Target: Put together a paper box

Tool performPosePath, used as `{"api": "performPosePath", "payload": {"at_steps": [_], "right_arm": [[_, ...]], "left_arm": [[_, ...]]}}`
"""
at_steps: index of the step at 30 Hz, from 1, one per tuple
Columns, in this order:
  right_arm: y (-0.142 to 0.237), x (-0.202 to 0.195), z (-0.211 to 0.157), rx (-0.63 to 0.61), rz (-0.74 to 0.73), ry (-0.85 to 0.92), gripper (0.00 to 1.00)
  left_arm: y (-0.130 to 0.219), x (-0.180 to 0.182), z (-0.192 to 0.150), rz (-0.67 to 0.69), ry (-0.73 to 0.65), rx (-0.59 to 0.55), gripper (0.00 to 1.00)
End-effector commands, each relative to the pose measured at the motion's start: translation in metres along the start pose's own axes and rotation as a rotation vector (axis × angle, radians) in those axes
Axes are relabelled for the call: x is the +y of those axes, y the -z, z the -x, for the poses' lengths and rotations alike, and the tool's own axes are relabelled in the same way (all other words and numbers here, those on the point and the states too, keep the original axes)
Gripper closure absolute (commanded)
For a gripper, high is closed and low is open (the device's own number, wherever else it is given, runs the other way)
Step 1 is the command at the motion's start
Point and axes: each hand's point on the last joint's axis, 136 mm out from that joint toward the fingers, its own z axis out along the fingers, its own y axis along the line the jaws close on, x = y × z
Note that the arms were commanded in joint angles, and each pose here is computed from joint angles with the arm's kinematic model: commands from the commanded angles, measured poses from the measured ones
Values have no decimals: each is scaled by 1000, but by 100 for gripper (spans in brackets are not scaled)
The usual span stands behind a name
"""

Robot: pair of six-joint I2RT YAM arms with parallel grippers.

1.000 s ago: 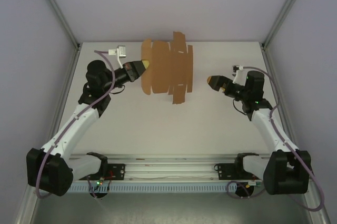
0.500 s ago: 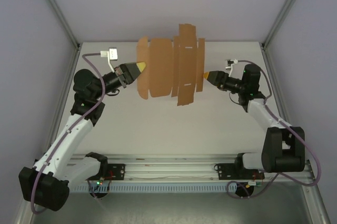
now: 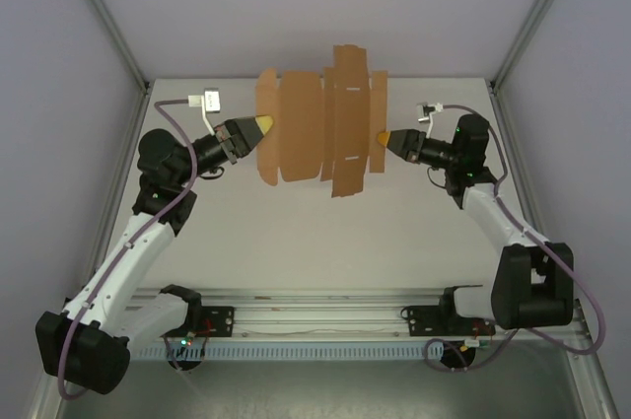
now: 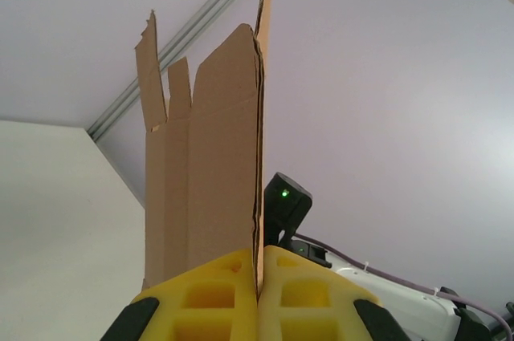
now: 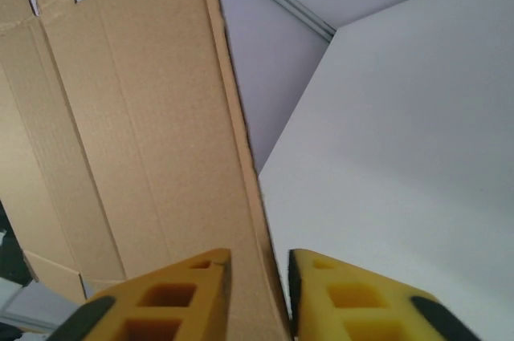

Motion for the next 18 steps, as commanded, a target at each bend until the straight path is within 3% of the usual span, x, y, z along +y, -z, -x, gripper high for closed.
{"api": "performPosePath", "payload": {"at_steps": [1, 7, 9, 11, 14, 15, 16, 17, 18], "right_arm": [[4, 24, 1, 9, 54, 84, 78], [6, 28, -4, 26, 43, 124, 87], [8, 29, -5, 27, 32, 138, 94], [9, 26, -6, 17, -4, 144, 100], [12, 10, -10, 21, -113, 144, 100], [13, 3, -12, 30, -161, 147, 100], [14, -5, -14, 39, -211, 152, 100], [14, -13, -20, 62, -257, 159, 100], [14, -22, -27, 94, -299, 167, 100]], "left_arm": [[3, -3, -2, 0, -31, -7, 100], [3, 7, -6, 31, -22, 0, 100], [4, 7, -6, 36, -25, -3, 100], [5, 10, -6, 60, -36, -9, 100], [9, 19, -6, 116, -49, -17, 100], [11, 29, -7, 173, -55, -18, 77], [17, 46, -8, 273, -63, -20, 33], [28, 70, -11, 414, -54, -27, 1], [41, 93, -15, 546, -43, -34, 0]]}}
